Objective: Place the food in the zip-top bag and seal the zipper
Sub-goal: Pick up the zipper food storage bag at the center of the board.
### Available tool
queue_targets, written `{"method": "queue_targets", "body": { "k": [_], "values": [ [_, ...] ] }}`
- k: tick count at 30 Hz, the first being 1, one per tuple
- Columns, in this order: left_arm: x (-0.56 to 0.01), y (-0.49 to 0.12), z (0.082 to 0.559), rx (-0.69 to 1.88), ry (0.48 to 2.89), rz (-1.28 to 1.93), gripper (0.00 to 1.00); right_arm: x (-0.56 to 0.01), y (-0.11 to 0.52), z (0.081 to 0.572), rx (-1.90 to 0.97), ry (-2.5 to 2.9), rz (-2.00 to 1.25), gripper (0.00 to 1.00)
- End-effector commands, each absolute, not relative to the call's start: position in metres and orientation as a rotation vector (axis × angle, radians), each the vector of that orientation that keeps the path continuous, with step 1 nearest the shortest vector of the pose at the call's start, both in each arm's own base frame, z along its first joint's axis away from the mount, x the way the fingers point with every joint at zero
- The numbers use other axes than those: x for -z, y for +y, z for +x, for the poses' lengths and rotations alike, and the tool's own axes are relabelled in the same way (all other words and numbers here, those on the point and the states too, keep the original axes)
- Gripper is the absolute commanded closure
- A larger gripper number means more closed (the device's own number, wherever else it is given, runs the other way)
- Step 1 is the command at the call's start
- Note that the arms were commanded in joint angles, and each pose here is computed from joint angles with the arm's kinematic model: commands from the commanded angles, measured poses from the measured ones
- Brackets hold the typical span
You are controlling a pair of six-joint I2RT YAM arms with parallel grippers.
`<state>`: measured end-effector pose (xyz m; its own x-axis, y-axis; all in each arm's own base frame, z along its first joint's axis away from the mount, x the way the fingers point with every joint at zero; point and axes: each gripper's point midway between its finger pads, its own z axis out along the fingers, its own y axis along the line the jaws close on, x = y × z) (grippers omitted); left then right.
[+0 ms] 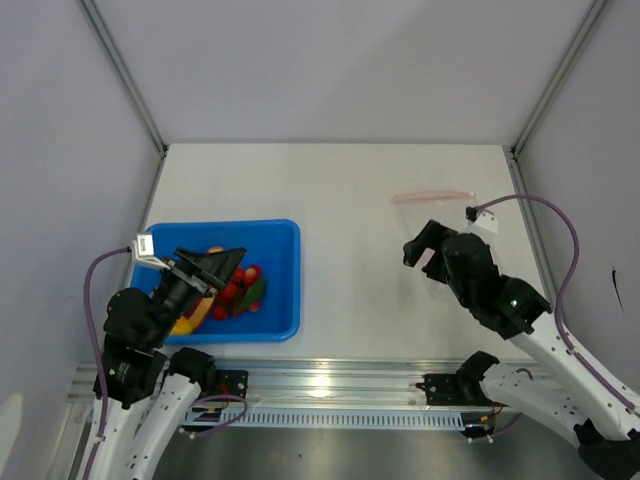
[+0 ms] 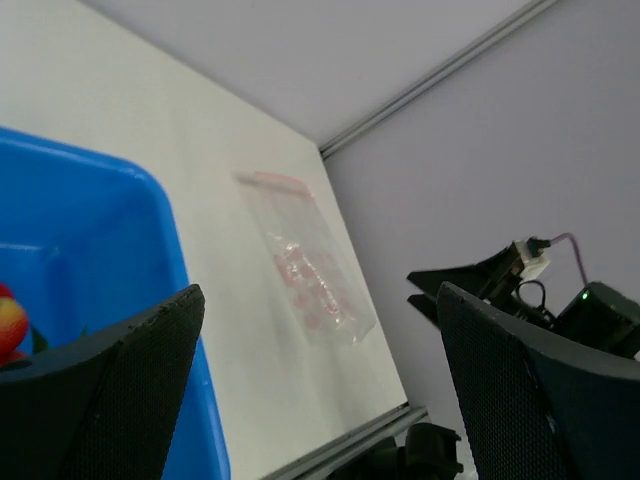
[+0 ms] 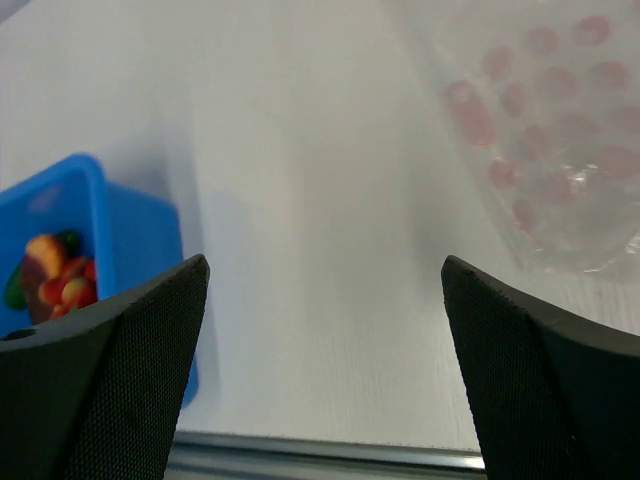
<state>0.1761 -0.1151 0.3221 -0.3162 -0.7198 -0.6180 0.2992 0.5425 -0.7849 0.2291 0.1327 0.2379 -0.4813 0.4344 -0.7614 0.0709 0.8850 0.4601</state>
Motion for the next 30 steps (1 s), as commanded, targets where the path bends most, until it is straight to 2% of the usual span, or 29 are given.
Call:
{"method": "queue_targets", "body": {
  "k": [1, 8, 9, 11, 13, 14, 16, 18, 19, 20, 23, 25, 30],
  "values": [
    [-0.296, -0.106, 0.170, 0.949, 1.733, -0.386, 0.01, -0.239, 0.097, 0.253, -0.257, 2.041, 0.572, 0.01],
    [-0.303, -0.111, 0.165, 0.961, 1.720, -0.308, 0.00, -0.238, 0.081, 0.328, -0.318, 2.097, 0.575, 0.01],
    [-0.306, -0.115, 0.162, 0.969, 1.718, -0.261, 0.02, -0.253, 0.075, 0.340, -0.308, 2.072, 0.607, 0.01],
    [-0.312, -0.123, 0.159, 1.009, 1.703, -0.199, 0.03, -0.235, 0.060, 0.360, -0.173, 2.135, 0.622, 0.01],
    [-0.313, -0.131, 0.156, 1.061, 1.707, -0.166, 0.04, -0.246, 0.051, 0.383, -0.091, 2.125, 0.581, 0.01],
    [-0.316, -0.133, 0.156, 1.071, 1.702, -0.158, 0.04, -0.224, 0.051, 0.394, -0.035, 2.198, 0.572, 0.01],
    [-0.312, -0.134, 0.159, 1.074, 1.724, -0.168, 0.04, -0.232, 0.047, 0.417, 0.027, 2.186, 0.565, 0.01],
    [-0.306, -0.134, 0.164, 1.057, 1.763, -0.185, 0.04, -0.204, 0.047, 0.437, 0.090, 2.264, 0.560, 0.01],
    [-0.303, -0.134, 0.167, 1.050, 1.779, -0.193, 0.04, -0.215, 0.046, 0.452, 0.081, 2.235, 0.586, 0.01],
    [-0.301, -0.135, 0.168, 1.048, 1.792, -0.193, 0.03, -0.189, 0.048, 0.460, 0.103, 2.294, 0.622, 0.01],
    [-0.295, -0.140, 0.171, 1.066, 1.824, -0.190, 0.03, -0.174, 0.052, 0.486, -0.027, 2.348, 0.686, 0.01],
    [-0.294, -0.143, 0.172, 1.084, 1.824, -0.177, 0.03, -0.144, 0.048, 0.499, -0.076, 2.413, 0.746, 0.02],
    [-0.287, -0.147, 0.176, 1.103, 1.827, -0.166, 0.03, -0.138, 0.033, 0.531, 0.044, 2.370, 0.836, 0.05]
  ]
}}
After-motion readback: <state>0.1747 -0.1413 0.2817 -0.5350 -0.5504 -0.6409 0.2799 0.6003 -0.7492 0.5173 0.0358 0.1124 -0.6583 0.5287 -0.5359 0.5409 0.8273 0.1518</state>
